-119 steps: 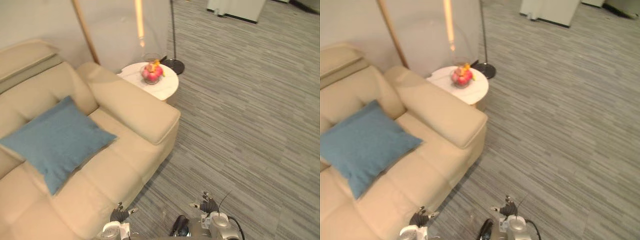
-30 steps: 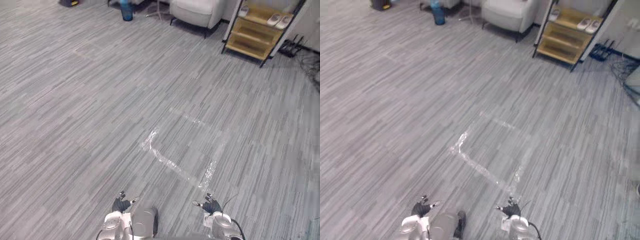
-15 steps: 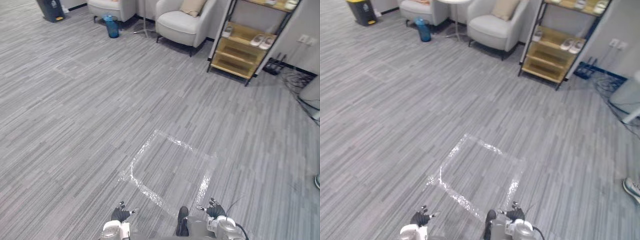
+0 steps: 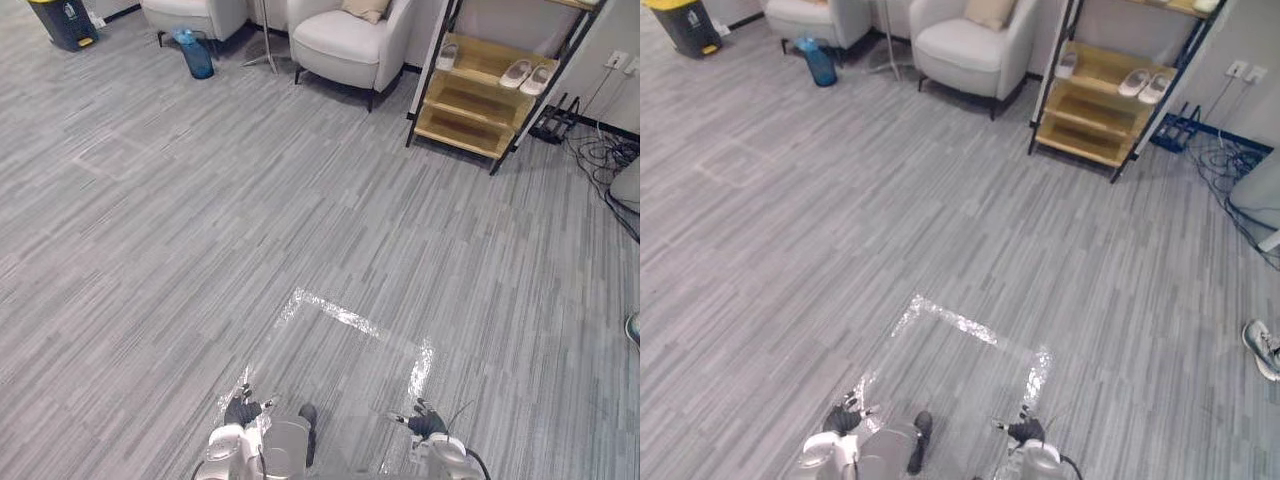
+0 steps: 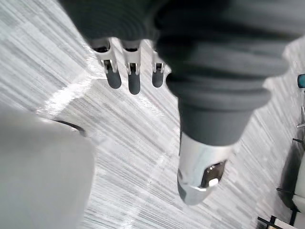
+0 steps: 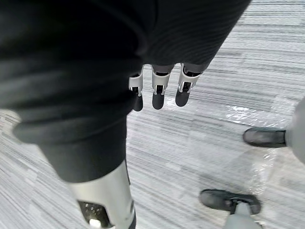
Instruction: Pick up cushions and gather them together orderly.
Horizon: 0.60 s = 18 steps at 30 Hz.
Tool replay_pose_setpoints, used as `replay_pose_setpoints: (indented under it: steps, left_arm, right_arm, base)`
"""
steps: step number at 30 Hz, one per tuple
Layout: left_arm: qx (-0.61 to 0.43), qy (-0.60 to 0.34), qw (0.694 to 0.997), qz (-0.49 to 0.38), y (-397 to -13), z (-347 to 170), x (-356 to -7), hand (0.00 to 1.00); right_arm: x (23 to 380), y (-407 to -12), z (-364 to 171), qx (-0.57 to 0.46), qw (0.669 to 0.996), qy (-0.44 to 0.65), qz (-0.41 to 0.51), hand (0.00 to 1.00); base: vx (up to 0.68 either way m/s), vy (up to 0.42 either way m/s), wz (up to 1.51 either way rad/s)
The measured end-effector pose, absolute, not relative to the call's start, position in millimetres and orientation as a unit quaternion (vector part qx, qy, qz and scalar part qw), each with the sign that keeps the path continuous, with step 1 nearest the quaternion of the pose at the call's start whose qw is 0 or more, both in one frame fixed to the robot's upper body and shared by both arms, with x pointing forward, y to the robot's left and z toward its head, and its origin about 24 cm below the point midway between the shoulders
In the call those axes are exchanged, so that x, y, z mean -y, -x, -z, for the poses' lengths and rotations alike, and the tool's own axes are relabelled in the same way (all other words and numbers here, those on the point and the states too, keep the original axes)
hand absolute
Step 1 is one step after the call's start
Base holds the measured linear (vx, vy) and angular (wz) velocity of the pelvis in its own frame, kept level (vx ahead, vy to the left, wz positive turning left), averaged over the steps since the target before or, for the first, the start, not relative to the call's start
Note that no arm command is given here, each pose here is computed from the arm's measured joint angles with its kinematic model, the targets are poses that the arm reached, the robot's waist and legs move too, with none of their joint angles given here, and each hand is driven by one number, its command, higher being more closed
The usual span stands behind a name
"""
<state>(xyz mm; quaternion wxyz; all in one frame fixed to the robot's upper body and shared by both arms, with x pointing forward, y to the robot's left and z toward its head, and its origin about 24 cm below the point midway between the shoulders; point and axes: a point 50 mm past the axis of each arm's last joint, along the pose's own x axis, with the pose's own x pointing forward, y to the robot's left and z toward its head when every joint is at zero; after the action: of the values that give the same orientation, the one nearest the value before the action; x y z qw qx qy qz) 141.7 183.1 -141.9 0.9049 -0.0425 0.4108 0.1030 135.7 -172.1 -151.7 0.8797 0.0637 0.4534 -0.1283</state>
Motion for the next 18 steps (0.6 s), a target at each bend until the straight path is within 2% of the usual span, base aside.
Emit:
replay_pose_setpoints:
  steps: [4, 8, 13, 18]
  left_arm:
    - [-0.435, 0.029, 0.894, -0.107, -127.5, 147.7, -192.9, 0.00]
    - [-0.441, 0.017, 0.892, -0.100, -127.0, 148.7, -193.8, 0.00]
    - [-0.449, 0.015, 0.888, -0.102, -121.3, 150.6, -194.3, 0.00]
    - [-0.425, 0.062, 0.894, -0.128, -129.2, 146.8, -183.1, 0.00]
  right_arm:
    - [168.1, -124.6, 156.1, -0.470, 0.873, -0.058, 0.114, 0.00]
    - [176.5, -133.7, 153.7, -0.465, 0.876, -0.046, 0.115, 0.00]
    - [184.0, -128.0, 155.1, -0.472, 0.872, -0.040, 0.121, 0.00]
    - [188.7, -131.0, 153.3, -0.467, 0.875, -0.034, 0.125, 0.00]
  base:
    - [0.34, 0.080, -0.24]
    - [0.36, -0.008, -0.01]
    - [0.36, -0.119, 0.23]
    - [0.31, -0.147, 0.28]
